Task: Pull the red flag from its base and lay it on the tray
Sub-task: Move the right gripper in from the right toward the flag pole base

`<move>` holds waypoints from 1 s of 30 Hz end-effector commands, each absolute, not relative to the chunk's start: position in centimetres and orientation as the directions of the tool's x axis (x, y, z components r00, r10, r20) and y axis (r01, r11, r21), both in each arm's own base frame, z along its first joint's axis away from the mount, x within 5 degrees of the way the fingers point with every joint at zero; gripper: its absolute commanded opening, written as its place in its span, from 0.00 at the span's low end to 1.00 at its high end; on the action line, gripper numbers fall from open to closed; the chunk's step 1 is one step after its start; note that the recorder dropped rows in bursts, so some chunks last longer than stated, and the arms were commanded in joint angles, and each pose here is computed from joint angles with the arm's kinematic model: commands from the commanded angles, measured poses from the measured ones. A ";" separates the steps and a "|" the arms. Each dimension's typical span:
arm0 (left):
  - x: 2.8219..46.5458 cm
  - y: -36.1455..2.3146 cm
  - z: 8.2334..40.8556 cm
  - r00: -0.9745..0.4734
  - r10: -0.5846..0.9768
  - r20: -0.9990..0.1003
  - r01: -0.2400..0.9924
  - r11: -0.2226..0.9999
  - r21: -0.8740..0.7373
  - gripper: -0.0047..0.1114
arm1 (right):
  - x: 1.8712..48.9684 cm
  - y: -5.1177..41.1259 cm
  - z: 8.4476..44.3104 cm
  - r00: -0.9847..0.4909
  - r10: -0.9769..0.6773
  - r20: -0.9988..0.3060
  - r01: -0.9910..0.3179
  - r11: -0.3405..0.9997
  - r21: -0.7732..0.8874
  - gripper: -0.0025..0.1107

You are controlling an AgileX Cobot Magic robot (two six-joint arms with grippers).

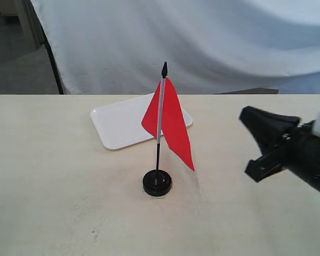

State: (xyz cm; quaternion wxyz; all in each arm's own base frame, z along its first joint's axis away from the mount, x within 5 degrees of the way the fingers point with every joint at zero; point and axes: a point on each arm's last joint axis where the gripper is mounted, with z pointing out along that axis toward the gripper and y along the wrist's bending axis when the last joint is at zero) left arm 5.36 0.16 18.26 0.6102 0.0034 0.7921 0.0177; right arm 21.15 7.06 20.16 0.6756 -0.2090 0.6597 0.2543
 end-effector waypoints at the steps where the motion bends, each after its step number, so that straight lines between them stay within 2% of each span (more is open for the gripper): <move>1: 5.3 0.2 18.2 -0.253 0.026 -0.967 -0.014 0.999 0.030 0.04 | 25.5 9.7 16.5 -0.043 -0.086 -0.995 -0.831 0.556 -0.012 0.02; 2: 5.3 0.2 18.2 -0.253 0.026 -0.967 -0.014 0.999 0.030 0.04 | 27.0 10.6 15.2 -0.072 -0.125 -0.990 -0.899 0.438 0.010 0.02; 6: 5.3 0.2 18.2 -0.253 0.026 -0.967 -0.014 0.999 0.030 0.04 | 29.6 11.2 11.8 -0.188 -0.203 -0.961 -0.958 0.252 0.135 0.02; 8: 5.3 0.2 18.2 -0.253 0.026 -0.967 -0.014 0.999 0.030 0.04 | 30.7 11.7 10.4 -0.271 -0.205 -0.940 -0.947 0.231 0.223 0.02; 15: 5.3 0.2 18.2 -0.253 0.026 -0.967 -0.014 0.999 0.030 0.04 | 30.9 12.9 10.0 -0.250 -0.190 -0.949 -0.951 0.233 0.204 0.04; 16: 5.3 0.2 18.2 -0.253 0.026 -0.967 -0.014 0.999 0.030 0.04 | 30.9 12.9 10.0 -0.250 -0.190 -0.949 -0.951 0.233 0.204 0.10; 18: 5.3 0.2 18.2 -0.253 0.026 -0.967 -0.014 0.999 0.030 0.04 | 31.0 12.9 10.1 -0.253 -0.183 -0.950 -0.948 0.242 0.206 0.29; 19: 5.3 0.2 18.2 -0.253 0.026 -0.967 -0.014 0.999 0.030 0.04 | 31.0 12.9 10.1 -0.255 -0.178 -0.950 -0.946 0.248 0.207 0.36; 21: 5.3 0.2 18.2 -0.253 0.026 -0.967 -0.014 0.999 0.030 0.04 | 31.1 12.9 10.1 -0.257 -0.176 -0.950 -0.945 0.251 0.209 0.68; 22: 5.3 0.2 18.2 -0.253 0.026 -0.967 -0.014 0.999 0.030 0.04 | 31.1 12.9 10.1 -0.262 -0.174 -0.949 -0.944 0.253 0.214 0.75; 27: 5.3 0.2 18.2 -0.253 0.026 -0.967 -0.014 0.999 0.030 0.04 | 31.3 13.6 10.4 -0.230 -0.147 -0.962 -0.942 0.282 0.182 0.69; 30: 5.3 0.2 18.2 -0.253 0.026 -0.967 -0.014 0.999 0.030 0.04 | 31.8 14.4 10.2 -0.212 -0.155 -0.965 -0.923 0.356 0.146 0.68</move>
